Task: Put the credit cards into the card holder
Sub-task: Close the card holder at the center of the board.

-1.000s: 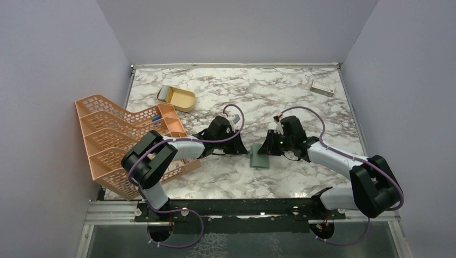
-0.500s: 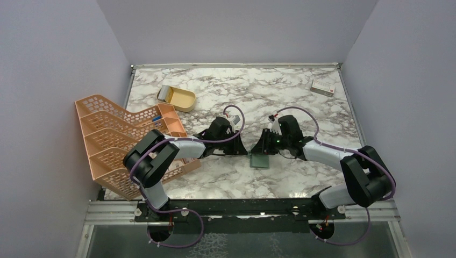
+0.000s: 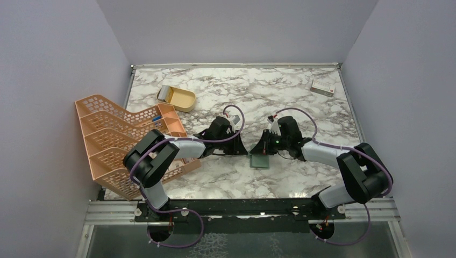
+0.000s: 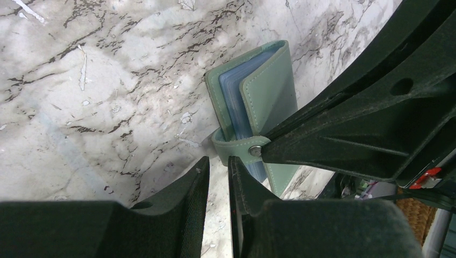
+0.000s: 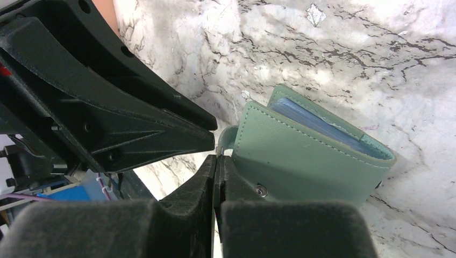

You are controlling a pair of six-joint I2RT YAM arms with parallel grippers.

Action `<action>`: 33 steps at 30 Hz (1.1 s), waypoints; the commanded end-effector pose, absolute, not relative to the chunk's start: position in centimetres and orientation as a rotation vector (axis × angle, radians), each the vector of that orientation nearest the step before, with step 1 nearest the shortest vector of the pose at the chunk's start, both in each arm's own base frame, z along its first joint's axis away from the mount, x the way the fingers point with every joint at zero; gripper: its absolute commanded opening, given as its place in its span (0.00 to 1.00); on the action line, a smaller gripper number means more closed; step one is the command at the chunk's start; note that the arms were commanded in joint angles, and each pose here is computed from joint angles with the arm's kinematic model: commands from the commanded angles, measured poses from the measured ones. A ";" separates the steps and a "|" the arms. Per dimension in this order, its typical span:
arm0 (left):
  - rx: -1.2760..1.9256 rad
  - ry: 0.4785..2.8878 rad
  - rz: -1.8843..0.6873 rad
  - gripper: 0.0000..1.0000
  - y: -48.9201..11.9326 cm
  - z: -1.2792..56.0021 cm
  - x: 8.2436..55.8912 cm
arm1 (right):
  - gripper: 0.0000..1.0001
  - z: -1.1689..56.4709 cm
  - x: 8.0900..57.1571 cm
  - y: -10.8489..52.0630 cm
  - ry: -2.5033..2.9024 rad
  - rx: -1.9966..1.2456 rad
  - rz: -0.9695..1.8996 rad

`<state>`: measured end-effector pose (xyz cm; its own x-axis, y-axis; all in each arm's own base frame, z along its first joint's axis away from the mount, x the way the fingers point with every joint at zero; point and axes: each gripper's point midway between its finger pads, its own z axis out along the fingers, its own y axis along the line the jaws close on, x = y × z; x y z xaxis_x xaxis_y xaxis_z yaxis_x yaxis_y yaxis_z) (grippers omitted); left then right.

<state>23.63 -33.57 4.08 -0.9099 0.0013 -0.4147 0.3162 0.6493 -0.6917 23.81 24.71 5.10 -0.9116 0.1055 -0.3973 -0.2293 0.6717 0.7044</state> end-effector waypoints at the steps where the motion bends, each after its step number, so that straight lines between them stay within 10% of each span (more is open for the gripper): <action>1: 0.238 2.431 -1.140 0.24 -34.3 5.9 25.6 | 0.01 5.0 23.6 25.0 2.454 -0.138 1.142; 33: 0.403 2.537 -1.076 0.31 -35.9 1.5 28.0 | 0.01 5.7 22.8 23.4 2.481 -0.048 1.059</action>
